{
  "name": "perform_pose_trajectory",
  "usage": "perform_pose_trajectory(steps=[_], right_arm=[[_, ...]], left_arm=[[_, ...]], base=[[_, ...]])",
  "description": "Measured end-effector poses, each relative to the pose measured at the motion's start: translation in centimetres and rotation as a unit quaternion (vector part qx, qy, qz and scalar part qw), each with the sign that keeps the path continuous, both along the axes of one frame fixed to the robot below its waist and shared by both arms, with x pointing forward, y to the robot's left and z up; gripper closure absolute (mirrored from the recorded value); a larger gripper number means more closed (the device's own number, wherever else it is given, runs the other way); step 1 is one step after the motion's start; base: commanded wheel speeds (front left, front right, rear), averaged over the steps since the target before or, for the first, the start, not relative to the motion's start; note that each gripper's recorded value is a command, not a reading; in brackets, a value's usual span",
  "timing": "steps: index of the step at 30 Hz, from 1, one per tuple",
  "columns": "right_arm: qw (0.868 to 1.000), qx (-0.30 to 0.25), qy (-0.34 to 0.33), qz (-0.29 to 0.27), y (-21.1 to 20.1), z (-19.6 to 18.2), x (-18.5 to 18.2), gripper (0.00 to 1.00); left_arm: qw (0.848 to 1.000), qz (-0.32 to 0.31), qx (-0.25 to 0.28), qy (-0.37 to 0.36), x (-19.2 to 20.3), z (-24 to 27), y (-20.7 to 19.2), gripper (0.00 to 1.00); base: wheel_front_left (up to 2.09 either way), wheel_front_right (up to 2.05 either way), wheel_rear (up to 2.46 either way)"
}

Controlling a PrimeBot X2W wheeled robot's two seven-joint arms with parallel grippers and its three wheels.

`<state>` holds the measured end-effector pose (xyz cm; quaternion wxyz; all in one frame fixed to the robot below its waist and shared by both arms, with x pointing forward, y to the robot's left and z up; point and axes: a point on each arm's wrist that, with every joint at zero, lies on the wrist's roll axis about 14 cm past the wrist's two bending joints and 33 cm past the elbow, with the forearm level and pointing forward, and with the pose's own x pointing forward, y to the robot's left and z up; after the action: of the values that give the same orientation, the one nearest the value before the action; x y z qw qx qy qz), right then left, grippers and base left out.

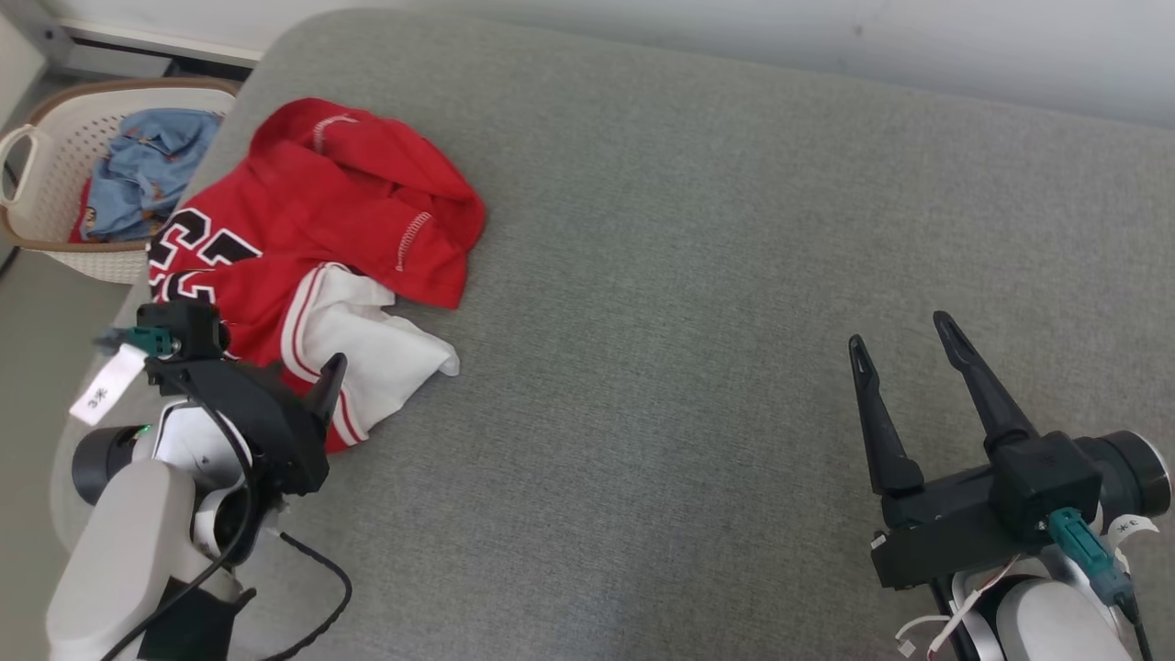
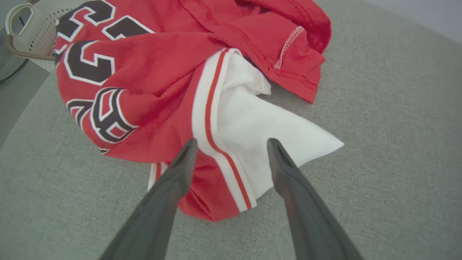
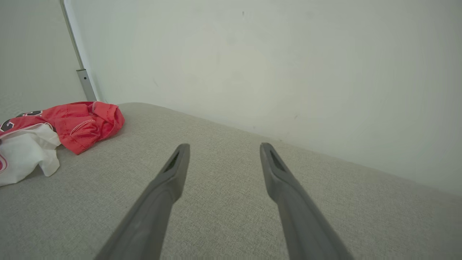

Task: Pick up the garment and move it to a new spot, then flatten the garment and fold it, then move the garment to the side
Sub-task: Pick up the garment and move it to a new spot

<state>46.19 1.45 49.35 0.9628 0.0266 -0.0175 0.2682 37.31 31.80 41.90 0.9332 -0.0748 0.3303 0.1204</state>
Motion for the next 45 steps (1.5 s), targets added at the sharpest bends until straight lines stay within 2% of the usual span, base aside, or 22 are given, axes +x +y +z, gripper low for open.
perform_pose_trajectory(steps=[10, 16, 17, 18, 19, 20, 21, 33, 34, 35, 45], right_arm=[[1.000, -0.015, 0.009, -0.026, -2.1, -1.2, 1.1, 0.00], [0.999, -0.022, 0.022, -0.032, -2.6, -2.1, 1.4, 0.00], [0.999, -0.023, 0.023, -0.031, -2.6, -2.2, 1.4, 0.00], [0.999, -0.023, 0.022, -0.031, -2.6, -2.1, 1.4, 0.00], [0.999, -0.022, 0.022, -0.031, -2.5, -2.1, 1.4, 0.00], [0.999, -0.023, 0.023, -0.030, -2.5, -2.1, 1.4, 0.00], [0.999, -0.024, 0.024, -0.030, -2.5, -2.1, 1.4, 0.00], [0.999, -0.025, 0.019, -0.026, -2.2, -1.4, 1.2, 0.00], [0.999, -0.025, 0.019, -0.025, -2.2, -1.4, 1.2, 0.00], [0.999, -0.025, 0.019, -0.024, -2.1, -1.3, 1.2, 0.00], [0.999, -0.026, 0.023, -0.023, -2.2, -1.4, 1.1, 0.00]], left_arm=[[0.999, -0.001, 0.007, 0.049, 2.1, -2.3, -0.1, 0.00], [0.997, 0.009, 0.006, 0.081, 1.9, -3.8, 0.2, 0.00], [0.996, 0.010, 0.005, 0.085, 1.8, -4.0, 0.3, 0.34], [0.996, 0.014, 0.006, 0.087, 1.7, -4.0, 0.4, 0.54], [0.996, 0.017, 0.007, 0.088, 1.6, -4.1, 0.5, 0.62], [0.996, 0.019, 0.007, 0.089, 1.6, -4.1, 0.5, 0.87], [0.996, 0.020, 0.007, 0.091, 1.5, -4.2, 0.5, 1.00], [0.996, 0.025, 0.008, 0.088, 1.5, -4.1, 0.8, 1.00], [0.996, 0.025, 0.009, 0.086, 1.5, -4.1, 0.8, 0.35], [0.996, 0.025, 0.013, 0.084, 1.6, -4.1, 0.9, 0.00], [0.996, 0.021, 0.024, 0.084, 2.0, -4.4, 1.2, 0.00]], base=[[0.00, 0.00, 0.00], [0.00, 0.00, 0.00], [0.00, 0.00, 0.00], [0.00, 0.00, 0.00], [0.00, 0.00, 0.00], [0.00, 0.00, 0.00], [0.00, 0.00, 0.00], [0.00, 0.00, 0.00], [0.00, 0.00, 0.00], [0.00, 0.00, 0.00], [0.00, 0.00, 0.00]])
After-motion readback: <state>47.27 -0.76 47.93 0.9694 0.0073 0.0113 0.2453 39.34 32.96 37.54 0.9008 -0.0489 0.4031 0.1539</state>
